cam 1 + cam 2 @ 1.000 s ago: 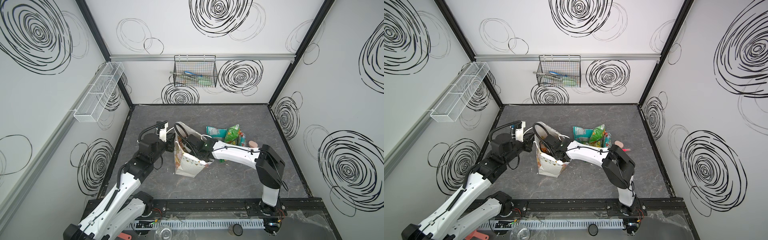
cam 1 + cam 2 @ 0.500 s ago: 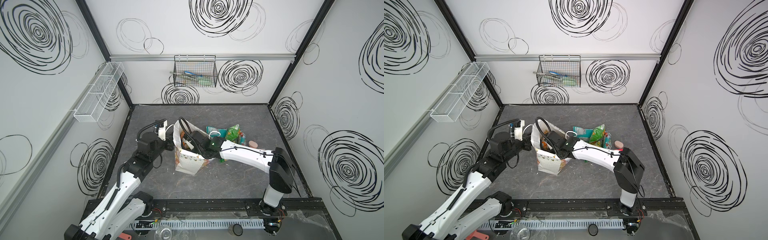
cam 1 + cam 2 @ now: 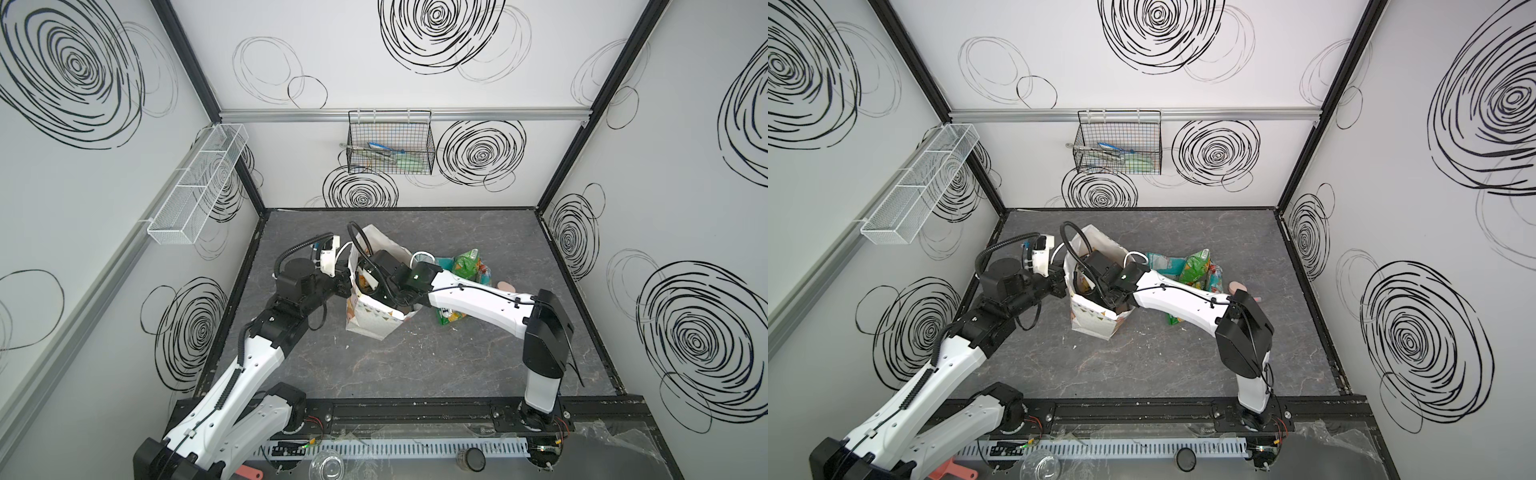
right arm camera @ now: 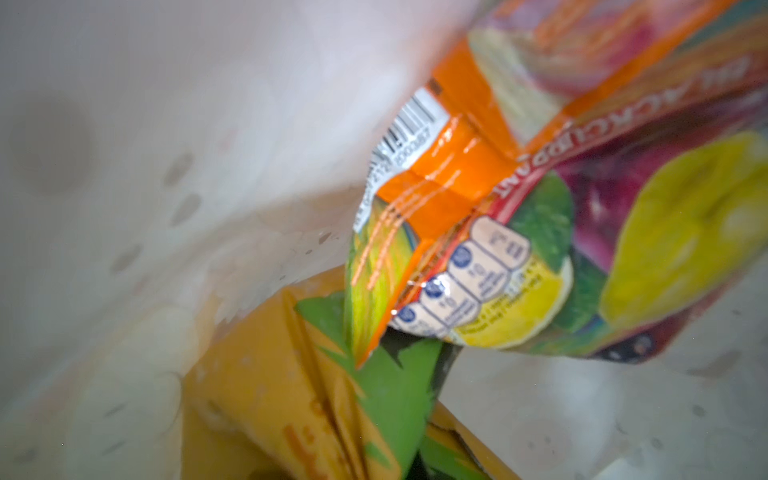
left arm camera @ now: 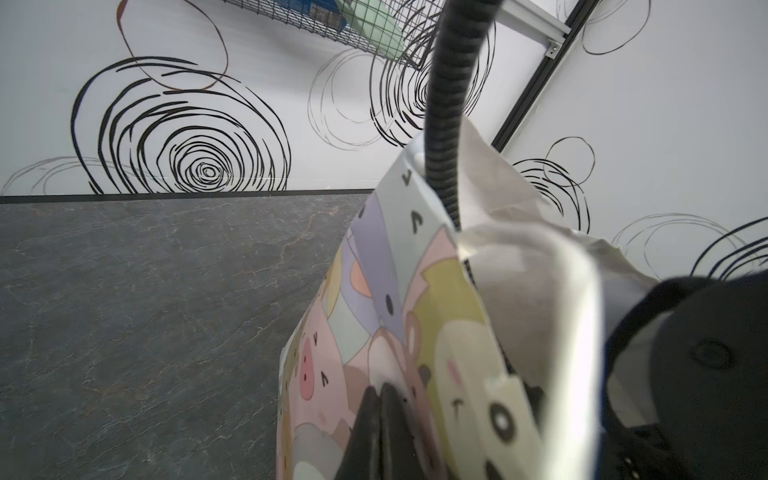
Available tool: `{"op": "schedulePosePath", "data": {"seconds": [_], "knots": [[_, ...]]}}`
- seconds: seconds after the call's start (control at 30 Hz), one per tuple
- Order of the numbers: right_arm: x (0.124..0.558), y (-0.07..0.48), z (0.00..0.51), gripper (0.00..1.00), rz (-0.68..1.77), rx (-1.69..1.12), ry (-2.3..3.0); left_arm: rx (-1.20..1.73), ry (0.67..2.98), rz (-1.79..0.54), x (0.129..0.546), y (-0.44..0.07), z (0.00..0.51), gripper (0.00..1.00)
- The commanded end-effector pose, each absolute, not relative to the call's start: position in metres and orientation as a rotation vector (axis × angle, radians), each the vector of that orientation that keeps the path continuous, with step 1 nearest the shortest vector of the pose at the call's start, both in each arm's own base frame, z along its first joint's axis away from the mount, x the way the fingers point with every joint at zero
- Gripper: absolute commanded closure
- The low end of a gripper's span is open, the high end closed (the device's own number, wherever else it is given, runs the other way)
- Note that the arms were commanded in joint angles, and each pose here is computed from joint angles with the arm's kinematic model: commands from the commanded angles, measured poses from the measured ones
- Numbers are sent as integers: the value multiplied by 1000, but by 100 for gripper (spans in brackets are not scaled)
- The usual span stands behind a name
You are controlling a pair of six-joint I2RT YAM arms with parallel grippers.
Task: Take the snacks out of the paper bag
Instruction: 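Grasp the yellow snack packet deep in the paper bag with the right gripper, then lift the yellow snack packet up out of the paper bag with the right gripper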
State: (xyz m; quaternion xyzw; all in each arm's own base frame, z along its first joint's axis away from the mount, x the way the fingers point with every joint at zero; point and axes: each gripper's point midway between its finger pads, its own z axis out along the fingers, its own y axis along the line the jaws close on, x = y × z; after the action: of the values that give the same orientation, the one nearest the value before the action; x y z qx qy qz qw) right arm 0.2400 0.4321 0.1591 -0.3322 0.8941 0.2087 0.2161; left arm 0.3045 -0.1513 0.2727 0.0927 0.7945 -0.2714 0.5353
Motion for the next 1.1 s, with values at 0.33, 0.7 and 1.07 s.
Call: {"op": "schedulePosePath", "data": {"seconds": [0.33, 0.7, 1.07], "knots": [[256, 474, 242, 100, 815, -876, 2257, 311, 1959, -678, 294, -167, 259, 96], [256, 455, 283, 100, 903, -837, 2193, 273, 1988, -626, 299, -158, 254, 96], [269, 431, 305, 100, 969, -724, 2154, 265, 1988, -667, 300, -161, 255, 96]]}}
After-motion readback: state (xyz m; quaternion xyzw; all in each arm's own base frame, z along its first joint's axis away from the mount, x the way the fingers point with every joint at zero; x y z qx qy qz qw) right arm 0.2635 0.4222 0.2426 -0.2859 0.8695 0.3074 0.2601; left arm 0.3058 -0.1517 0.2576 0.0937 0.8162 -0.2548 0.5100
